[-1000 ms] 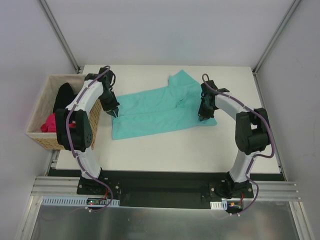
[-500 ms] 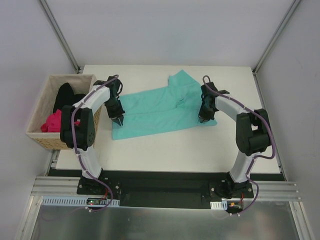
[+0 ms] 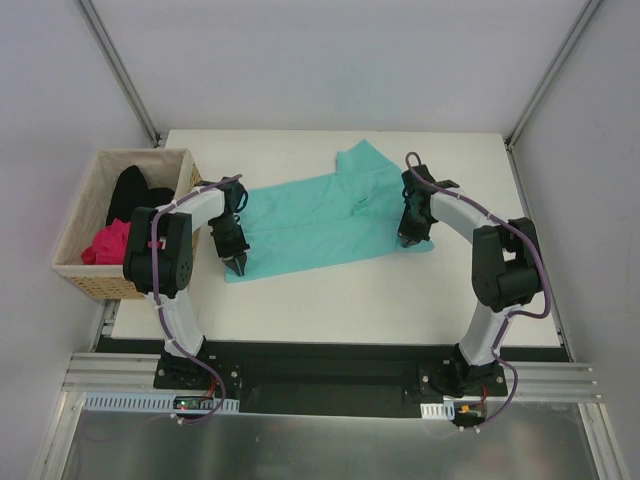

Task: Fold and stack the t-shirts
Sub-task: Fold the flattened tshirt in 1/3 of the way

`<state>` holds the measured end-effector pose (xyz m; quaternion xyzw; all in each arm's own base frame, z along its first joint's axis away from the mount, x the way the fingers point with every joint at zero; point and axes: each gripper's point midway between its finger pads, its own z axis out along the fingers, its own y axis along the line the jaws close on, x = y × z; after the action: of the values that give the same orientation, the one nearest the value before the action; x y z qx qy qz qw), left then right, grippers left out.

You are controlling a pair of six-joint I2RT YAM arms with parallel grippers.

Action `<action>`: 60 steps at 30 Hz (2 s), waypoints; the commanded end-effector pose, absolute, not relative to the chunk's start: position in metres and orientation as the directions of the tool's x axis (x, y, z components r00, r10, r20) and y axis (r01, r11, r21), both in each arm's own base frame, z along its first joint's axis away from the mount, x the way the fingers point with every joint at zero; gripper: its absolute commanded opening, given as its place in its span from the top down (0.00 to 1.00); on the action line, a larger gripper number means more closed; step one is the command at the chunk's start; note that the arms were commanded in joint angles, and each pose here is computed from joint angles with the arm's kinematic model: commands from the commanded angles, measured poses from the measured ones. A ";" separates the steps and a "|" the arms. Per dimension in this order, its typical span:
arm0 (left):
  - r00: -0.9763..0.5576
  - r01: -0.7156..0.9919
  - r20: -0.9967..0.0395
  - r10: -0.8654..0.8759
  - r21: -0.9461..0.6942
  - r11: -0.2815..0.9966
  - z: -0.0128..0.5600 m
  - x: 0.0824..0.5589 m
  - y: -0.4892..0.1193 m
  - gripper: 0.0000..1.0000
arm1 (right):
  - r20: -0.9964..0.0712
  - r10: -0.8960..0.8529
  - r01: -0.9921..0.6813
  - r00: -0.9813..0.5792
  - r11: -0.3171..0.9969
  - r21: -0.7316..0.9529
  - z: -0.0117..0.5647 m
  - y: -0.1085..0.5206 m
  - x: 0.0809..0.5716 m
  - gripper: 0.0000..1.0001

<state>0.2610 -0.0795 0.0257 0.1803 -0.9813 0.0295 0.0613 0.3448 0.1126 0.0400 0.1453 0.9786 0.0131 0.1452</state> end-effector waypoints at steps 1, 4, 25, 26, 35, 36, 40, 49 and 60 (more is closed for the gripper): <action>-0.916 -0.366 0.175 -0.362 0.005 0.930 0.013 0.249 -0.078 0.91 | -0.317 0.284 0.278 -0.905 0.958 0.066 0.061 0.110 0.345 0.99; -0.914 -0.365 0.186 -0.361 0.011 0.931 0.008 0.249 -0.078 0.91 | -0.317 0.284 0.279 -0.905 0.958 0.060 0.062 0.108 0.344 0.99; -0.923 -0.340 0.183 -0.338 0.021 0.940 0.011 0.245 -0.072 0.91 | -0.252 0.386 0.406 -0.887 0.913 -0.030 0.040 0.071 0.329 0.99; -0.922 -0.341 0.185 -0.340 0.024 0.940 0.012 0.244 -0.071 0.91 | -0.245 0.400 0.419 -0.883 0.907 -0.032 0.039 0.066 0.330 0.99; -0.922 -0.344 0.180 -0.344 0.033 0.938 0.017 0.240 -0.068 0.91 | -0.237 0.433 0.456 -0.870 0.888 -0.050 0.033 0.036 0.341 0.99; -0.921 -0.345 0.179 -0.345 0.035 0.938 0.018 0.240 -0.068 0.91 | -0.238 0.432 0.455 -0.870 0.889 -0.050 0.032 0.034 0.343 0.99; -0.919 -0.351 0.178 -0.353 0.041 0.935 0.019 0.236 -0.066 0.91 | -0.237 0.422 0.446 -0.875 0.893 -0.055 0.032 0.031 0.348 0.99; -0.917 -0.358 0.171 -0.360 0.042 0.933 0.022 0.233 -0.066 0.91 | -0.249 0.427 0.456 -0.869 0.887 -0.075 0.036 0.022 0.355 0.90; -0.920 -0.352 0.167 -0.356 0.051 0.935 0.025 0.231 -0.063 0.91 | -0.251 0.478 0.509 -0.842 0.857 -0.077 0.036 -0.002 0.361 0.95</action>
<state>0.2352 -0.0743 0.0174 0.1799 -0.9785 0.0139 0.0996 0.3576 0.0092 0.0291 0.2526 0.9595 -0.0591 0.1102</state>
